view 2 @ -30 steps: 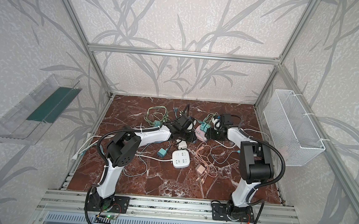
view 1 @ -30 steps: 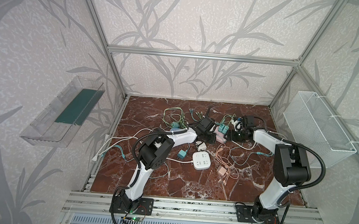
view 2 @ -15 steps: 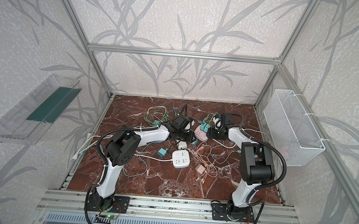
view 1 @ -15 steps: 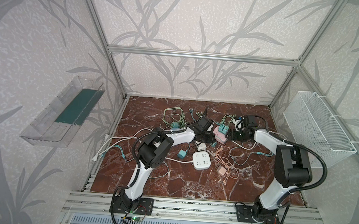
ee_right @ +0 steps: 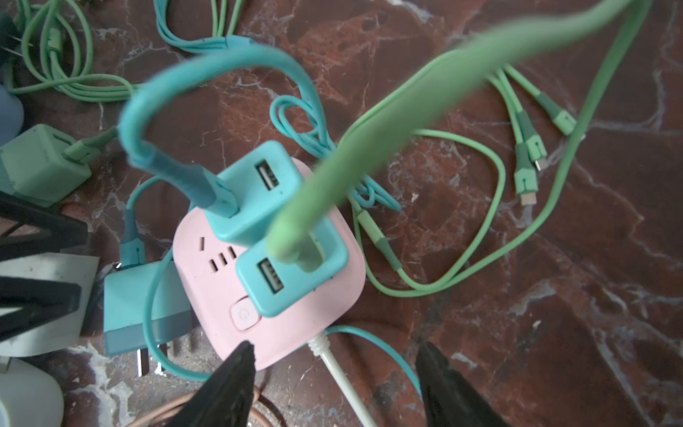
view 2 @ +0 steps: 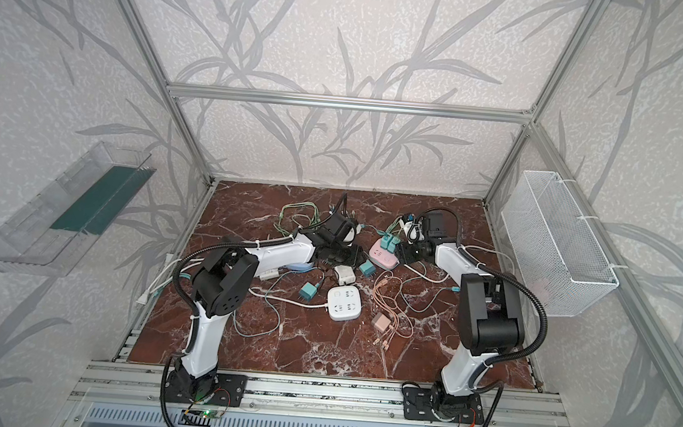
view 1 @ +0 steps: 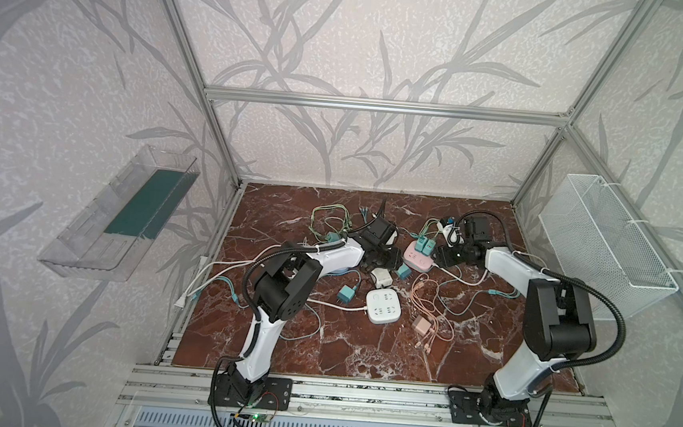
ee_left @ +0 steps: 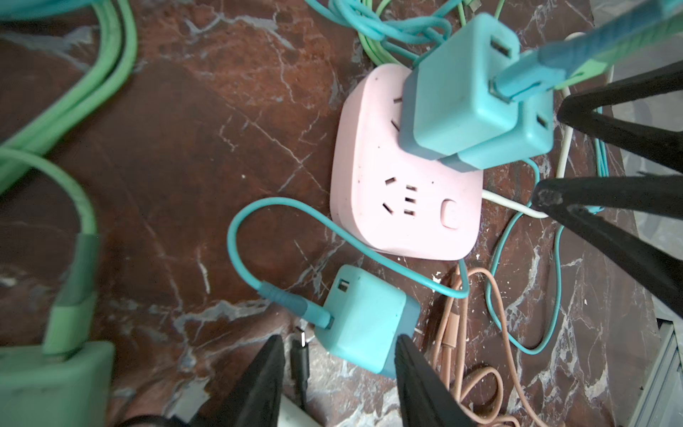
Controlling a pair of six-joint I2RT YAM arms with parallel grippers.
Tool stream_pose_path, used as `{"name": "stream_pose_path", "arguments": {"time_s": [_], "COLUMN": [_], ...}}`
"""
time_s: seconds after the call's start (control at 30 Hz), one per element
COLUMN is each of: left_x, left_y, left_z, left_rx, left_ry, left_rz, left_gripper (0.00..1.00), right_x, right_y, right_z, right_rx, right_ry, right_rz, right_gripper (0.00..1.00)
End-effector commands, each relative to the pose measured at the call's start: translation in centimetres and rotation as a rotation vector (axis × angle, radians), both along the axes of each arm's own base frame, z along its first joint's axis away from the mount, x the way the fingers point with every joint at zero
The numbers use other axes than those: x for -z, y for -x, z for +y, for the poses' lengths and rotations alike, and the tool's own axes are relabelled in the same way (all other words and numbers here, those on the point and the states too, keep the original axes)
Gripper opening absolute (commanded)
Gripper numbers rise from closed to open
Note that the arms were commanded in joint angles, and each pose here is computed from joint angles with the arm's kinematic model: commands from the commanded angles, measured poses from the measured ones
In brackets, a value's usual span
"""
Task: Pull the plug off the socket
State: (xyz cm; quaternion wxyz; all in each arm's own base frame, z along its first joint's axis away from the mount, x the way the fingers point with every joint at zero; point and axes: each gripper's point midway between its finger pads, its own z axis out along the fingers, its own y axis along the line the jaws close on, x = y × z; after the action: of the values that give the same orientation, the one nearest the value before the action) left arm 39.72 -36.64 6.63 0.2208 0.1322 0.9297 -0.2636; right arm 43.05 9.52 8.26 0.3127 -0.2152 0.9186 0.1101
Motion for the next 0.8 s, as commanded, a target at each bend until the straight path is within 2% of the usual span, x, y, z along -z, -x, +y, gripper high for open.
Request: {"name": "stream_pose_path", "arguments": {"time_s": [0.0,0.2,0.5,0.77], "left_x": [-3.5,-4.6,-4.1,-2.5], "left_y": [-0.7,-1.8,-3.7,-4.5], "left_z": [0.5,0.4,-2.2,-4.0], "left_rx": [0.014,0.025,0.123,0.189], "left_ry": [-0.034,-0.036,-0.038,-0.053], "left_rz": [-0.074,-0.115,-0.116,-0.079], "left_gripper": [0.52,0.53,0.53,0.44], "right_x": [-1.0,-0.8,0.1,0.6], "right_y": [-0.7,-1.5,-2.4,-2.7], "right_z": [0.9,1.6,2.1,2.9], "right_rx": [-0.101,-0.168,-0.247,-0.305], "right_ry": [-0.003,-0.005,0.017,0.001], "right_rz": [-0.072,-0.086,-0.079,-0.050], "right_gripper": [0.70,0.70,0.70,0.67]}}
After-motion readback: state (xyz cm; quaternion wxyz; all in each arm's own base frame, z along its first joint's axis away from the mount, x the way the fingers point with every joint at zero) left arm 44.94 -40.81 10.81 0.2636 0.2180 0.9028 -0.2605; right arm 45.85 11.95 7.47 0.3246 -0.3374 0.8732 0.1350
